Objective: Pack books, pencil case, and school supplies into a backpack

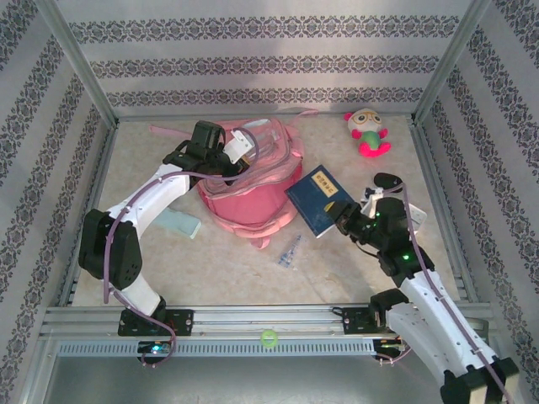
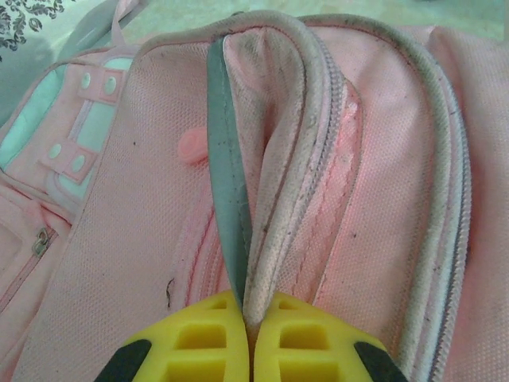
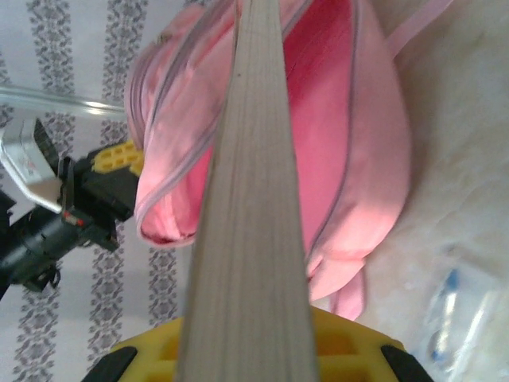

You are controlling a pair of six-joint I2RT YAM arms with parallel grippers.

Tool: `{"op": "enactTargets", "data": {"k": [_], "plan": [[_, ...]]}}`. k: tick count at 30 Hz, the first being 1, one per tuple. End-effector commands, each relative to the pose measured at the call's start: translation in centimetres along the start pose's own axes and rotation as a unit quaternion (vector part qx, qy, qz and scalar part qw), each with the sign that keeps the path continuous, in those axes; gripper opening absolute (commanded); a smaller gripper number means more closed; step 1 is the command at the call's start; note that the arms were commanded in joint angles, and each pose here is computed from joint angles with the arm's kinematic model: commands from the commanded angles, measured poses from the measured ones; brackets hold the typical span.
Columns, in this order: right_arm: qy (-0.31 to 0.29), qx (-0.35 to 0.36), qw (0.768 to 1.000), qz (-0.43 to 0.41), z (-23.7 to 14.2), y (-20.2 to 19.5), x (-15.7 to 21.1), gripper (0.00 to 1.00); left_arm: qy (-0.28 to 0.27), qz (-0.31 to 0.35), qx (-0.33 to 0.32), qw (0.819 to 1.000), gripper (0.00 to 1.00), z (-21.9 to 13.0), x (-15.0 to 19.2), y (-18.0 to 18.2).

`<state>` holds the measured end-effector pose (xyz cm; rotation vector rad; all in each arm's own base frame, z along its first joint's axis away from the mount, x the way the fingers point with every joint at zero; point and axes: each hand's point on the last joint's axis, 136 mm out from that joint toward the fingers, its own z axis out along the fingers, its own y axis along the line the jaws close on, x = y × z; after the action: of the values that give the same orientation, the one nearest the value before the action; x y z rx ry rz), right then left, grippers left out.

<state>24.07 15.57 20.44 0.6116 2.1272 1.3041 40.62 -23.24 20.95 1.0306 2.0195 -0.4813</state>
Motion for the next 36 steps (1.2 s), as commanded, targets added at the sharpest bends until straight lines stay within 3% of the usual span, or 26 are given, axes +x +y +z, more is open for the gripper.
{"op": "enactTargets", "data": {"k": [1,13,26,33,36], "plan": [[-0.039,-0.025,0.998,0.033,1.5,1.8,-0.1,0.00,-0.083,-0.021,0.004,0.996,0.00,-2.7,-6.0,-0.4],[-0.064,-0.094,0.992,0.050,11.6,5.7,0.8,0.00,-0.114,-0.046,0.029,0.992,0.00,-3.3,-7.6,-1.0],[-0.123,-0.089,0.982,0.112,21.3,3.4,0.0,0.00,-0.130,-0.046,0.035,0.990,0.00,-4.1,-8.6,-1.3],[-0.121,-0.076,0.982,0.125,25.5,1.8,-0.2,0.15,-0.130,-0.046,0.037,0.990,0.00,-4.2,-8.5,-1.5],[-0.118,-0.049,0.983,0.130,26.3,0.2,-0.4,0.28,-0.126,-0.048,0.034,0.990,0.00,-4.0,-8.2,-1.3]]}}
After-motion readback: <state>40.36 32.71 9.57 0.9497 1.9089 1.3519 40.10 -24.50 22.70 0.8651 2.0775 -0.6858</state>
